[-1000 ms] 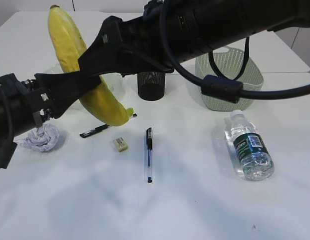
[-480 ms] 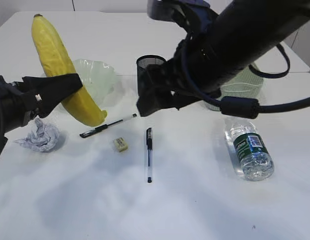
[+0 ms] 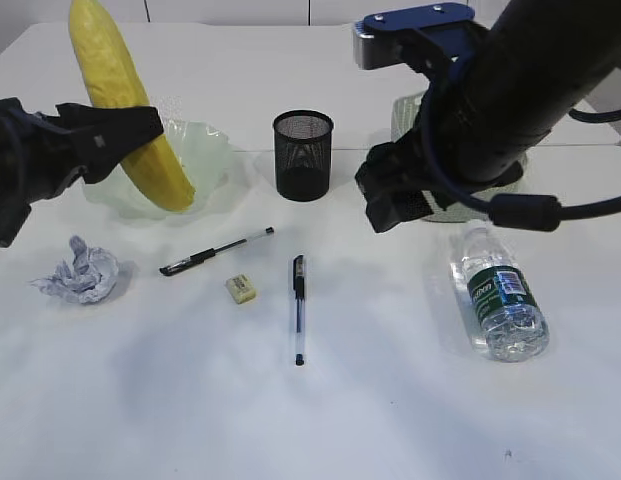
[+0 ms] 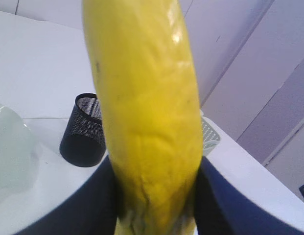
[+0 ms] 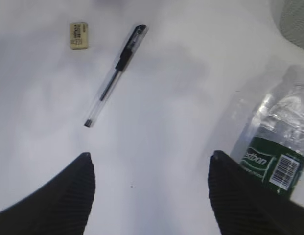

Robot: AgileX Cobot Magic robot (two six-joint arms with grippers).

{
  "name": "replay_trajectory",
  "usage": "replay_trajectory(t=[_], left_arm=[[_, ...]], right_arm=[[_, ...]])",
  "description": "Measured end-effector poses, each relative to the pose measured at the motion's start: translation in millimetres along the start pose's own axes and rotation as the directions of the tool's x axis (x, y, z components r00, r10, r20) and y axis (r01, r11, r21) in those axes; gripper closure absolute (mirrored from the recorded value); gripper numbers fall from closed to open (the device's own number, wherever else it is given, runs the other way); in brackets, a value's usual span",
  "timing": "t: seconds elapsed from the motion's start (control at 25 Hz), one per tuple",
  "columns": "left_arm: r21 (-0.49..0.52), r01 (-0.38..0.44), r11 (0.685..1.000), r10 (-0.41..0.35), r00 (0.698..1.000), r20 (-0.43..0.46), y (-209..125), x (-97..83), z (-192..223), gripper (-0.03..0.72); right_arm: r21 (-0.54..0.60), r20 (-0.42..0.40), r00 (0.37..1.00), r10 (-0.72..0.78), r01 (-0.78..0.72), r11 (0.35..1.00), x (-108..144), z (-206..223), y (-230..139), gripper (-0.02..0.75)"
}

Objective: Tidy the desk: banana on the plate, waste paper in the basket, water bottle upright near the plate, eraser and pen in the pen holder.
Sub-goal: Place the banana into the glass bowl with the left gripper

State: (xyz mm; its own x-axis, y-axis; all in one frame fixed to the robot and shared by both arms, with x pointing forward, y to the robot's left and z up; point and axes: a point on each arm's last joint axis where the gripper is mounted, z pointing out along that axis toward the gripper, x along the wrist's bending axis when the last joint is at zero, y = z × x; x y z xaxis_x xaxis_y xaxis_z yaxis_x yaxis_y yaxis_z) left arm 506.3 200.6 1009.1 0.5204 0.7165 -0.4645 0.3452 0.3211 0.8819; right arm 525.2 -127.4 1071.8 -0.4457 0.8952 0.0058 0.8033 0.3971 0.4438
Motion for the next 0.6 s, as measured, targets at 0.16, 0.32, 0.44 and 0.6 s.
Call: replay_trajectory(t=[0.16, 0.32, 0.44, 0.6], left_arm=[[0.01, -0.007, 1.0, 0.007, 1.0, -0.026, 4.2, 4.2, 7.6, 0.399], [-0.005, 0.011, 1.0, -0.012, 0.998, -0.054, 9.7, 14.1, 20.5, 0.4], [-0.064, 0.074, 0.995, -0.08, 0.992, -0.093, 17.6, 24.7, 34.7, 0.4], [-0.145, 0.131, 0.981, -0.15, 0.98, -0.128, 30.4, 42.5, 58.2, 0.4]], right_arm=[[0.007, 0.041, 0.996, 0.081, -0.081, 0.997, -24.8, 0.3, 0.1, 0.204], [0.035, 0.084, 0.985, 0.15, -0.153, 0.988, -48.0, -0.9, -3.7, 0.204], [0.049, 0.108, 0.982, 0.156, -0.161, 0.986, -54.4, -4.6, -6.4, 0.204], [0.033, 0.123, 0.981, 0.147, -0.152, 0.988, -55.5, -13.5, -8.5, 0.204]])
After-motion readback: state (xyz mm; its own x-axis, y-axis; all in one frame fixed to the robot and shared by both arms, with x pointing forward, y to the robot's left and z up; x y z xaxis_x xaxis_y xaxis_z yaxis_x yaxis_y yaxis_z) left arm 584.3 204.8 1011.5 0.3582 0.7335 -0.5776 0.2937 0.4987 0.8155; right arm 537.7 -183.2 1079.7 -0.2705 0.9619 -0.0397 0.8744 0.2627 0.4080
